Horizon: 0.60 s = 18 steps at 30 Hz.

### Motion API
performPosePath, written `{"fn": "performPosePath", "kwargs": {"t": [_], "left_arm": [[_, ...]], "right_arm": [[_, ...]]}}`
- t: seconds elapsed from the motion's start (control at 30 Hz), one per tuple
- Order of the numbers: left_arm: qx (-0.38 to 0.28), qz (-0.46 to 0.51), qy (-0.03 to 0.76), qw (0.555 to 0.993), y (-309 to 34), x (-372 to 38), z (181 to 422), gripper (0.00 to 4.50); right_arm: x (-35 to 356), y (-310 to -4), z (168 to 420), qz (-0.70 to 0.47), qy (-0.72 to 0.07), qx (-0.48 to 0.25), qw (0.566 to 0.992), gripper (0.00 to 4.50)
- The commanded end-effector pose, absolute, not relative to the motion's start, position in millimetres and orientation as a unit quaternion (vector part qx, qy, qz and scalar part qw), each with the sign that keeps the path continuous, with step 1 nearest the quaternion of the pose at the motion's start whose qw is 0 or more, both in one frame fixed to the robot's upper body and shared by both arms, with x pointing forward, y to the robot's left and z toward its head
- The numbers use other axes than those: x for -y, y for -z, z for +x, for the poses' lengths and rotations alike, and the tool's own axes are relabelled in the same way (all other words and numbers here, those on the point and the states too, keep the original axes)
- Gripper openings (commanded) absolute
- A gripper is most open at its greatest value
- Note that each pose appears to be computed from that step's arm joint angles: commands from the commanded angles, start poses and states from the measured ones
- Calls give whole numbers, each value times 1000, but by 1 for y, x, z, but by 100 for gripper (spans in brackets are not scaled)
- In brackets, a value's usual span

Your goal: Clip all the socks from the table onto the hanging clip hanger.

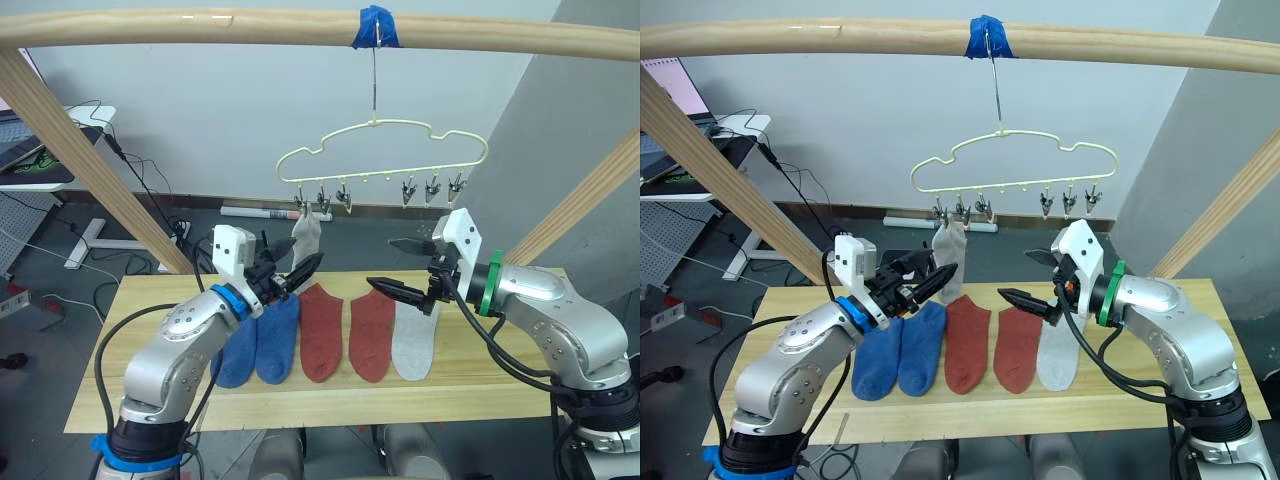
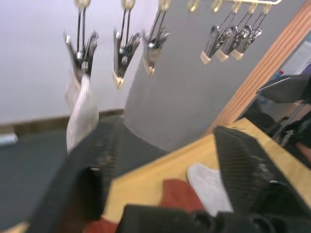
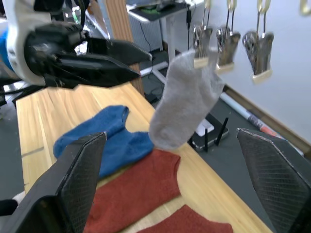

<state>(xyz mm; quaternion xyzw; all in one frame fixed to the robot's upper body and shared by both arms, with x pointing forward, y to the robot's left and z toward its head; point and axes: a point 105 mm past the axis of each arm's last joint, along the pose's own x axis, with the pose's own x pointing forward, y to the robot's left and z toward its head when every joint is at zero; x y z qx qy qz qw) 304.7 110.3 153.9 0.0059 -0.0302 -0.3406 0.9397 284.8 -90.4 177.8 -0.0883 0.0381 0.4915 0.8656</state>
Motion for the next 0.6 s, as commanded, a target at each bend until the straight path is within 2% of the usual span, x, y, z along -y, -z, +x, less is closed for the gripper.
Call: {"fn": "performPosePath", "kwargs": {"t": [0.03, 0.2, 0.4, 0.5, 0.6], "left_arm": [[98, 47, 325, 939, -169, -94, 305, 280], [141, 61, 285, 946, -177, -94, 312, 280], [172, 75, 256, 948, -182, -95, 320, 280], [175, 70, 241, 952, -181, -100, 322, 224], [166, 62, 231, 957, -179, -102, 327, 137]], "right_arm": [[91, -193, 279, -101, -482, 17, 870, 450], [90, -220, 278, -59, -457, 103, 881, 450], [87, -226, 278, -57, -440, 135, 886, 450], [83, -220, 276, -58, -443, 132, 885, 450], [80, -217, 275, -53, -445, 129, 884, 450]]}}
